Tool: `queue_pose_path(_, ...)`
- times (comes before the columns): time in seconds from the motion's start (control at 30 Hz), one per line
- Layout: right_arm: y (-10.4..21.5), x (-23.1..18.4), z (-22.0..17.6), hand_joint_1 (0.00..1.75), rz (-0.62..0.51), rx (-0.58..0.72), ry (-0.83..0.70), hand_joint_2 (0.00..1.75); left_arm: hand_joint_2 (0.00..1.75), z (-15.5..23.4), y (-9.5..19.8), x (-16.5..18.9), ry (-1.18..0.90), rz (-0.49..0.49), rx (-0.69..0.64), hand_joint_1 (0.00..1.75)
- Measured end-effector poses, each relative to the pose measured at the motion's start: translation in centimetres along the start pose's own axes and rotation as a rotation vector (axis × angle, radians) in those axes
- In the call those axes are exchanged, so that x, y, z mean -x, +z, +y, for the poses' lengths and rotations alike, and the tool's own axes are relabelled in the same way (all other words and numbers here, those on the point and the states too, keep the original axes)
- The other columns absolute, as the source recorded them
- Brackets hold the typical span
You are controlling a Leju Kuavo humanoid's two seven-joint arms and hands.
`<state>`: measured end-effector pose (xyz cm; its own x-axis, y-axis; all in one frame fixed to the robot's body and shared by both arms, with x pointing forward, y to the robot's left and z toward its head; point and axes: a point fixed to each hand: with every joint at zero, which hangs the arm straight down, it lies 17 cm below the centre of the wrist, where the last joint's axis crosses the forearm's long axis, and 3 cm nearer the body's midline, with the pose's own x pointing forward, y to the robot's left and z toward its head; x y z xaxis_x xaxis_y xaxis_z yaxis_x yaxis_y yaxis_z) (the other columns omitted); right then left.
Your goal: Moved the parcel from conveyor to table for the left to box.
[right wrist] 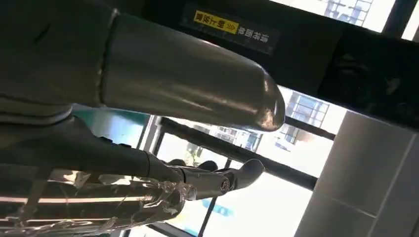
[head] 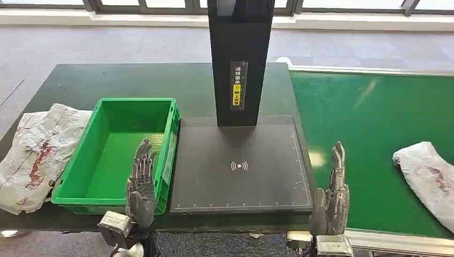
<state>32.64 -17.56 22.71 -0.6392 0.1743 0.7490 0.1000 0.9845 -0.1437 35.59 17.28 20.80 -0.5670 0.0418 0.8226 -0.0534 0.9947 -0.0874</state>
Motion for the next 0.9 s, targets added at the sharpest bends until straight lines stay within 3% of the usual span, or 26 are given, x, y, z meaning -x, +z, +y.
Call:
queue_pose_path(0.4, 1.4, -0.1, -3.1, 0.00, 0.033, 0.098, 0.048, 0.00, 0.00, -2.3, 0.2, 0.5, 0.037, 0.008, 0.083, 0.00)
queue_pose_path(0.6, 3.3, -1.9, -6.4, 0.00, 0.045, 0.190, 0.121, 0.00, 0.00, -5.4, -1.5, 1.6, 0.068, 0.003, 0.172, 0.00)
queue_pose_path(0.83, 3.7, -3.4, -7.3, 0.00, 0.031, 0.209, 0.138, 0.00, 0.00, -6.9, -3.2, 2.0, 0.076, -0.013, 0.214, 0.00)
queue_pose_path(0.87, 3.7, -3.6, -7.3, 0.00, 0.027, 0.206, 0.148, 1.75, 0.00, -7.1, -3.4, 2.0, 0.077, -0.014, 0.216, 0.00)
queue_pose_path(0.9, 3.7, -3.8, -7.3, 0.00, 0.022, 0.203, 0.154, 1.75, 0.00, -7.1, -3.4, 2.1, 0.077, -0.013, 0.218, 0.00)
